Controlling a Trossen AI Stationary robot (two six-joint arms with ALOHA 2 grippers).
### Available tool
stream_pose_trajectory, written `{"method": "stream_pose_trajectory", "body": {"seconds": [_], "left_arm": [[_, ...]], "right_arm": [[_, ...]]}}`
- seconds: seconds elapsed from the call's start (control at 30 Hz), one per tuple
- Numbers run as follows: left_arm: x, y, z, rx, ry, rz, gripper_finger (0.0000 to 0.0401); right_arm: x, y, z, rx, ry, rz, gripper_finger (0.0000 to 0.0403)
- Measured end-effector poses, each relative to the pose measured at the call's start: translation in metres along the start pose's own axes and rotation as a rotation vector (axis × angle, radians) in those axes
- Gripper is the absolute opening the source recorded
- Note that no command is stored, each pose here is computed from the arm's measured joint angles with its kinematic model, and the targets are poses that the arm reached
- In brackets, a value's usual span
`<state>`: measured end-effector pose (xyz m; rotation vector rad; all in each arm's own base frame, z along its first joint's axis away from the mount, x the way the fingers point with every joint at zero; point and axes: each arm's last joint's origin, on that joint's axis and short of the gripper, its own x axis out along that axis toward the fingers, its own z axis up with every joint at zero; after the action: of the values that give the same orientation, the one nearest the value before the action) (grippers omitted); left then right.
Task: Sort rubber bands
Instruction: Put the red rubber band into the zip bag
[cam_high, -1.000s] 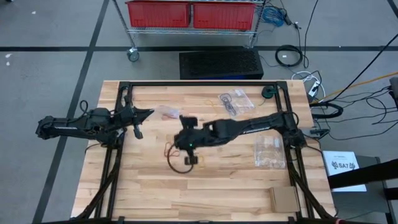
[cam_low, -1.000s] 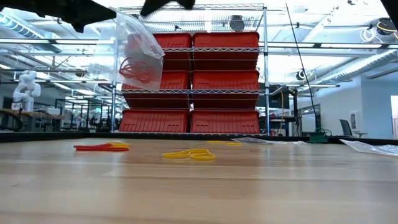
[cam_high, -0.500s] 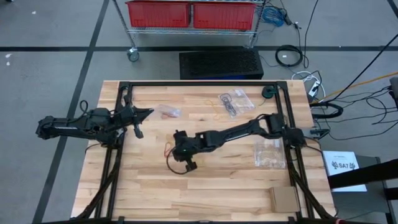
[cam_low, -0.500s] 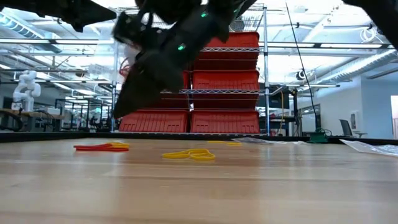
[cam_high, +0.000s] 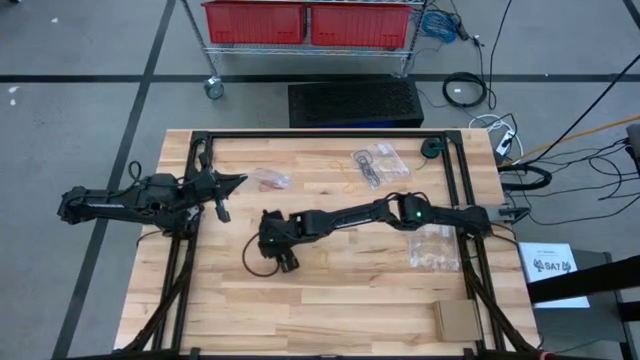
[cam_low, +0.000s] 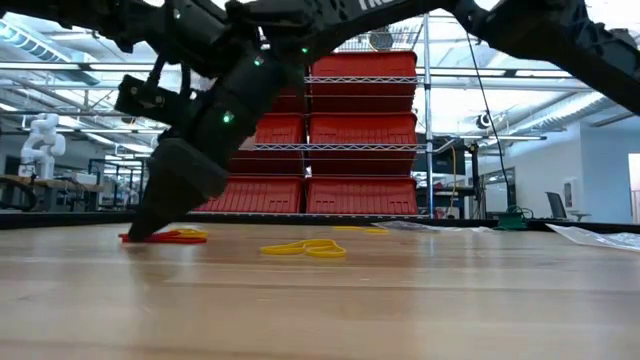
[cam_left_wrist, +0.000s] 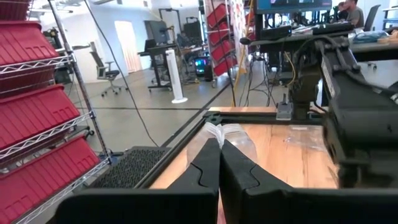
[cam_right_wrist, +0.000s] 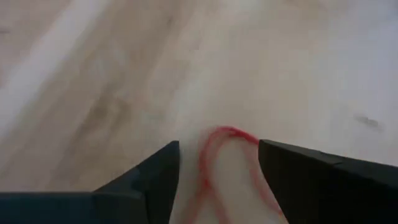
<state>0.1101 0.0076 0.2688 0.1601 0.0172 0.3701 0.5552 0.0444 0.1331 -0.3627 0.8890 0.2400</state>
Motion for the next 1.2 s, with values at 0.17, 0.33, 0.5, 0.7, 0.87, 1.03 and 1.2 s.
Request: {"method": "stream_pose_trajectory", "body": {"seconds": [0.17,0.33,0.5,0.7,0.87,1.03,1.2], "left_arm": [[0.0,0.0,0.0,0.002,0.005,0.0,0.0],[0.0,0.0,0.0,0.0,0.003,0.0,0.0],[0.0,0.0,0.0,0.0,0.003,0.0,0.0],[0.0,0.0,0.0,0.0,0.003,0.0,0.0],[0.0,0.0,0.0,0.0,0.004,0.0,0.0],[0.0,0.0,-0.001,0.001,0.006,0.0,0.0],[0.0,0.0,-0.001,0.0,0.005,-0.005,0.0]], "right_arm": [[0.008,-0.002,-0.004,0.029,0.028,-0.002,0.0212],[0.009,-0.012,-0.012,0.186,0.052,0.04,0.0188],[0.011,-0.019,-0.02,0.253,0.072,0.106,0.0123],[0.015,-0.013,-0.024,0.246,0.093,0.164,0.0029],[0.011,0.007,-0.016,0.103,0.097,0.192,0.0005],[-0.009,0.022,0.0,0.032,0.088,0.175,0.0001],[-0.052,0.027,0.027,-0.01,0.007,0.156,0.0]]}}
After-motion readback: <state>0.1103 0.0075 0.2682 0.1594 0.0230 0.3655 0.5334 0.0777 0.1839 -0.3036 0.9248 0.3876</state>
